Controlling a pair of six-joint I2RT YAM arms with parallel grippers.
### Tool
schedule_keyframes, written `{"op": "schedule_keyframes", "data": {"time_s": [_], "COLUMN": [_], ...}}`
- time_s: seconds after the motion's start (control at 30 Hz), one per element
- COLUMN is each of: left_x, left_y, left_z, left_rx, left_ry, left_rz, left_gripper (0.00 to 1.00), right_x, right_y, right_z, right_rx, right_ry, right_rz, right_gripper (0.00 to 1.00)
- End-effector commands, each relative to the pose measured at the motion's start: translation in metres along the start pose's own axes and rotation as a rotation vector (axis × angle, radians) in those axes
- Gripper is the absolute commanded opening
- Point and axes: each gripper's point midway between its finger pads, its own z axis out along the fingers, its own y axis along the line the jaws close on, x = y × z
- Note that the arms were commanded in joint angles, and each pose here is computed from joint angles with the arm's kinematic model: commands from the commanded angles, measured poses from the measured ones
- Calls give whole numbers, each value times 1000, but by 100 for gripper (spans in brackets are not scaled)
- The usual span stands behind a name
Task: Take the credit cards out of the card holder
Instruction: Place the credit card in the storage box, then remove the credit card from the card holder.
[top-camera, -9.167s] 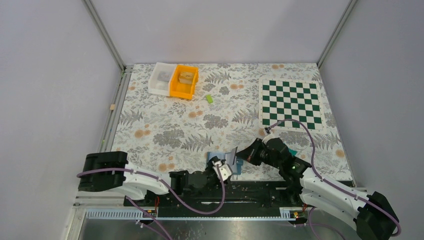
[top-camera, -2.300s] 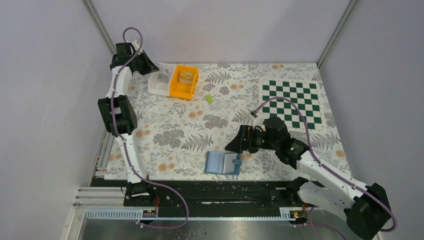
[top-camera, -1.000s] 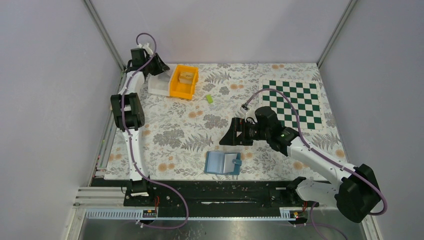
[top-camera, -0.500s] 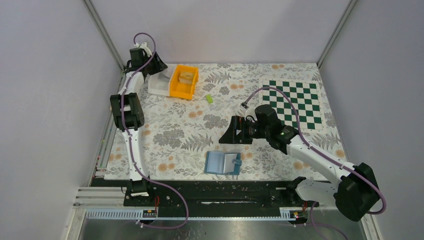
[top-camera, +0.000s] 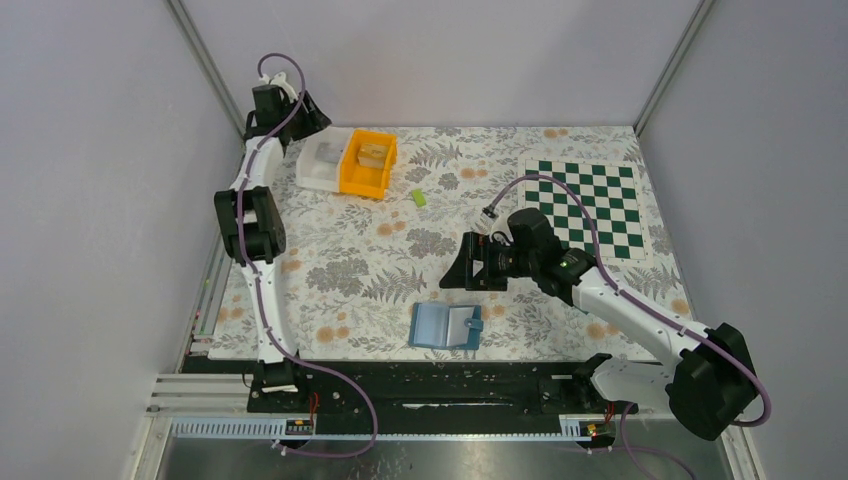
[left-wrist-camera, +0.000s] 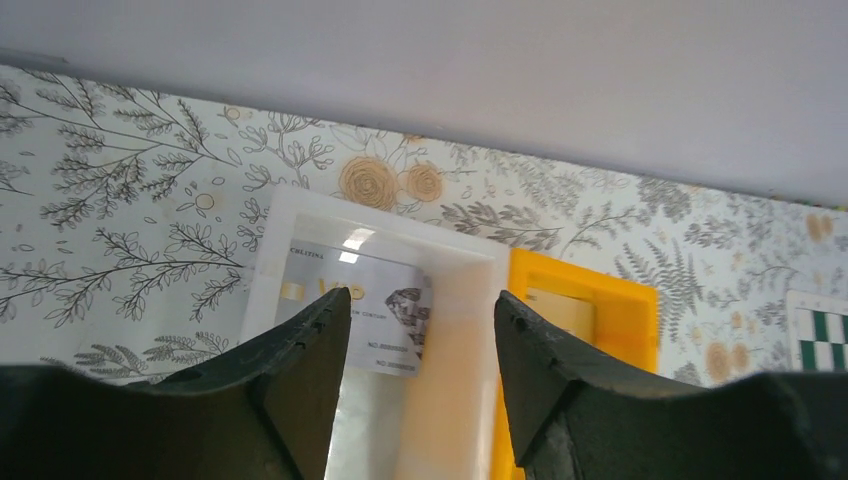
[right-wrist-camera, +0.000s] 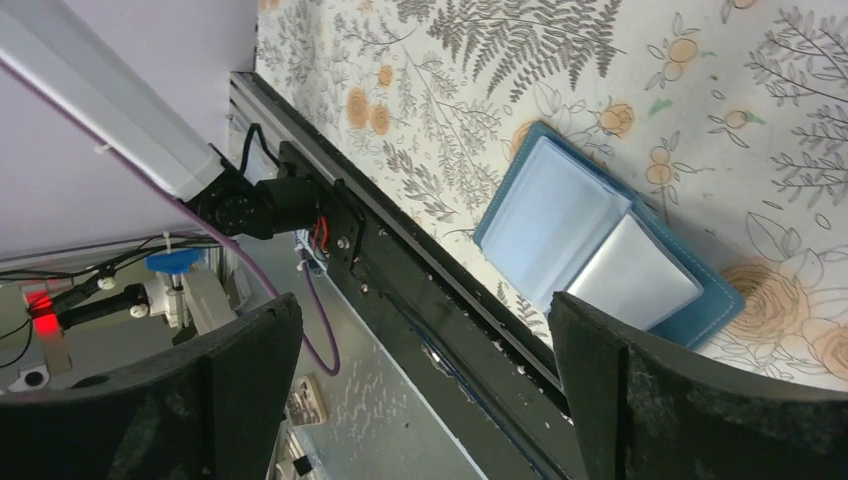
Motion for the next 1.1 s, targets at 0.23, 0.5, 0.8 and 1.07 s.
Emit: {"op": "schedule_keyframes", "data": {"time_s": [0.23, 0.5, 0.8, 1.07], "left_x": [-38, 65, 204, 207], "left_y": [-131, -236, -267, -197], "left_z": [-136, -224, -311, -352], "left_rx": [207, 368, 437, 162], "left_ry": [-39, 88, 351, 243], "left_rz": [-146, -140, 70, 238], "left_gripper": [53, 53, 61, 99], "right_x": [-24, -13, 13, 31], "right_y": [-1, -15, -25, -22], "right_z": [-20, -18, 1, 34], "right_rx": [113, 125, 260, 383], "right_ry": [-114, -169, -174, -174], "right_rz": [5, 130, 115, 71], "right_gripper": [90, 73, 73, 79]}}
